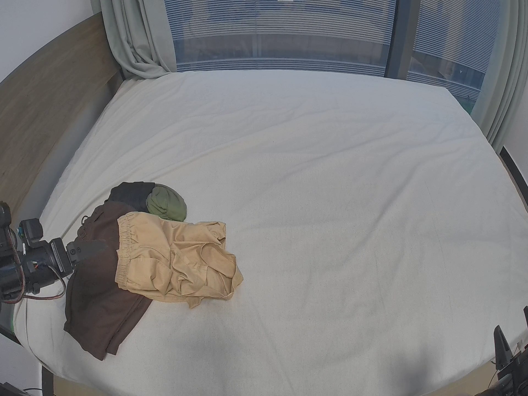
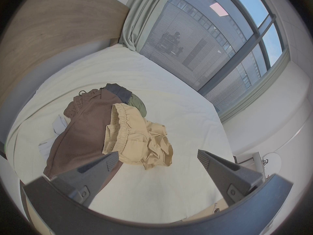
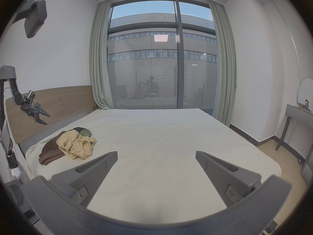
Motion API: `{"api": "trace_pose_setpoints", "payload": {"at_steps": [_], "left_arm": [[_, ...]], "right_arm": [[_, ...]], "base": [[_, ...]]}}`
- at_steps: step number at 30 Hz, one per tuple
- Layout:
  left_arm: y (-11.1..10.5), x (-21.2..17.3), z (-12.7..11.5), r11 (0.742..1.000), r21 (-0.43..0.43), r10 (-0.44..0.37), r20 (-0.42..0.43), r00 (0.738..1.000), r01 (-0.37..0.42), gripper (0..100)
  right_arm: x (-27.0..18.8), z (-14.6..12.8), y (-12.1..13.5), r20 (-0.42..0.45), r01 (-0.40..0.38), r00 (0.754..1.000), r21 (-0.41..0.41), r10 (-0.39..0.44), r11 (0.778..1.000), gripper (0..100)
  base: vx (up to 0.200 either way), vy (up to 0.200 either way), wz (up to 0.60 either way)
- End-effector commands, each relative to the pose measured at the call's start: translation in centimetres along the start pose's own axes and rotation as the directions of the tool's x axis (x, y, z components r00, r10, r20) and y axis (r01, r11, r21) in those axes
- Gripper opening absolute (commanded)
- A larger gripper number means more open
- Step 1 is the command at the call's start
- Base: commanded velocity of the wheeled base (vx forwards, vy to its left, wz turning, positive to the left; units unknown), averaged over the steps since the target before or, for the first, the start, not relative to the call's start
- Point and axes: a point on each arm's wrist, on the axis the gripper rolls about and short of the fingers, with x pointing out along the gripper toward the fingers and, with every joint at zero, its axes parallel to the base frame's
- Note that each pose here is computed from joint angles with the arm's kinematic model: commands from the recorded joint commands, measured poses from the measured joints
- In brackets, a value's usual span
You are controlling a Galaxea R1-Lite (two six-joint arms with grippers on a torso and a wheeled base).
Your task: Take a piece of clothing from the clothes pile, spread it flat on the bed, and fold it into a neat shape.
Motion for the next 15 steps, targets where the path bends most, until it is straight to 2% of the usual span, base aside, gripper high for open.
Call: {"api": "trace_pose_setpoints", "payload": {"at_steps": [1, 15], "left_arm": [[1.2, 1.7, -0.2, 0.999, -0.032, 0.015, -0.055, 0.998, -0.016, 100], [4.6, 6.1, -0.3, 0.998, -0.057, 0.025, -0.066, 0.997, -0.029, 100]], "right_arm": [[0.1, -0.5, 0.0, -0.007, 0.0, 1.0, -0.001, 0.0, 1.0, 100], [0.1, -0.5, 0.0, -0.007, 0.0, 1.0, 0.001, 0.0, 1.0, 100]], "base": [[0.0, 0.0, 0.0], [0.0, 0.0, 0.0]]}}
